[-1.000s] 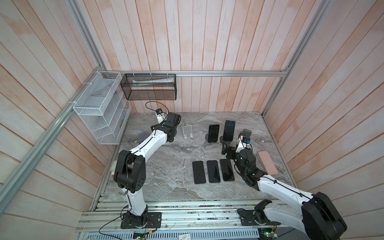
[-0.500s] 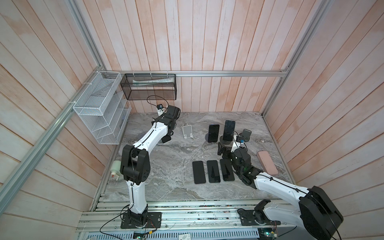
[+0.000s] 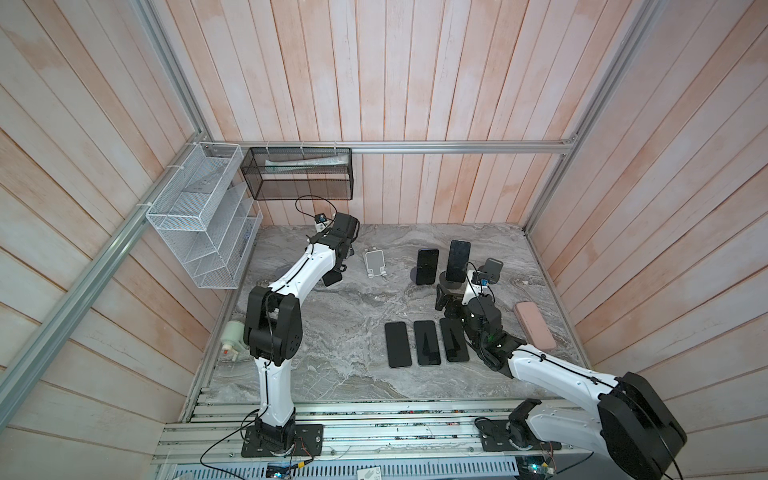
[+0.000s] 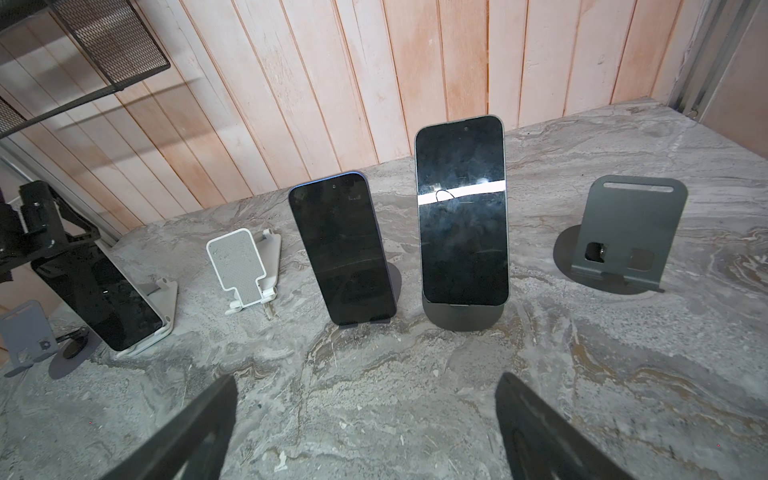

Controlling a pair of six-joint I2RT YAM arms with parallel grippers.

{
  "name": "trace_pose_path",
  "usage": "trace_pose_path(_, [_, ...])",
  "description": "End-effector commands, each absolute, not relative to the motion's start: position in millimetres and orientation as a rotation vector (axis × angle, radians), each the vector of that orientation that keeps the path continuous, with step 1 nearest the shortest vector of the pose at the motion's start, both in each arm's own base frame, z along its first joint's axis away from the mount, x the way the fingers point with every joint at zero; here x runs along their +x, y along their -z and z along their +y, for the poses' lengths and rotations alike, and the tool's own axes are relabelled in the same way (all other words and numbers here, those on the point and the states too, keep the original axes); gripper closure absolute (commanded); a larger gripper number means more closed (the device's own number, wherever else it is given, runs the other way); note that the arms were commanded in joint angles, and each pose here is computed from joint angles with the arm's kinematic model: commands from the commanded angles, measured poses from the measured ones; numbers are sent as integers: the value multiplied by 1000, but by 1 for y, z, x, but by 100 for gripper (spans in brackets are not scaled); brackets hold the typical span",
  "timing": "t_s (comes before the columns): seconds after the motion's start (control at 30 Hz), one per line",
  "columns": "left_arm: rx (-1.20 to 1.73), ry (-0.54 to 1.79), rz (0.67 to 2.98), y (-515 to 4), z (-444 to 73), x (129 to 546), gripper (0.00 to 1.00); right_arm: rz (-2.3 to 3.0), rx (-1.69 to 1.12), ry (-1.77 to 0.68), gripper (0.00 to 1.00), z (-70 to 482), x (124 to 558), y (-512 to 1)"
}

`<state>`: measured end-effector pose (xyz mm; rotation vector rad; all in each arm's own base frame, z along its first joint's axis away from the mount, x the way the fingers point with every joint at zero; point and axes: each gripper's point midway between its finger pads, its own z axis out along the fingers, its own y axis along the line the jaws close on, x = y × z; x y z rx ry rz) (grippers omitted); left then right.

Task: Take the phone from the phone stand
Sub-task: 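Lift the white-framed phone off the stand and carry it toward the robot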

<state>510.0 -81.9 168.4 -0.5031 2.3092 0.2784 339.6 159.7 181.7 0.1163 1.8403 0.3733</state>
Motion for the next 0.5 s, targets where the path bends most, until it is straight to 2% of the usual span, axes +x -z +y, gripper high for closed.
trace_pose_path(0.0, [-538,-304,2285,-168,-77,517,0,1836,116,-371,2,162,342,-188])
trace_pose_path(0.47, [-565,-322,2263,-150,-71,535,2,1853,104,-376,2,167,344,-184])
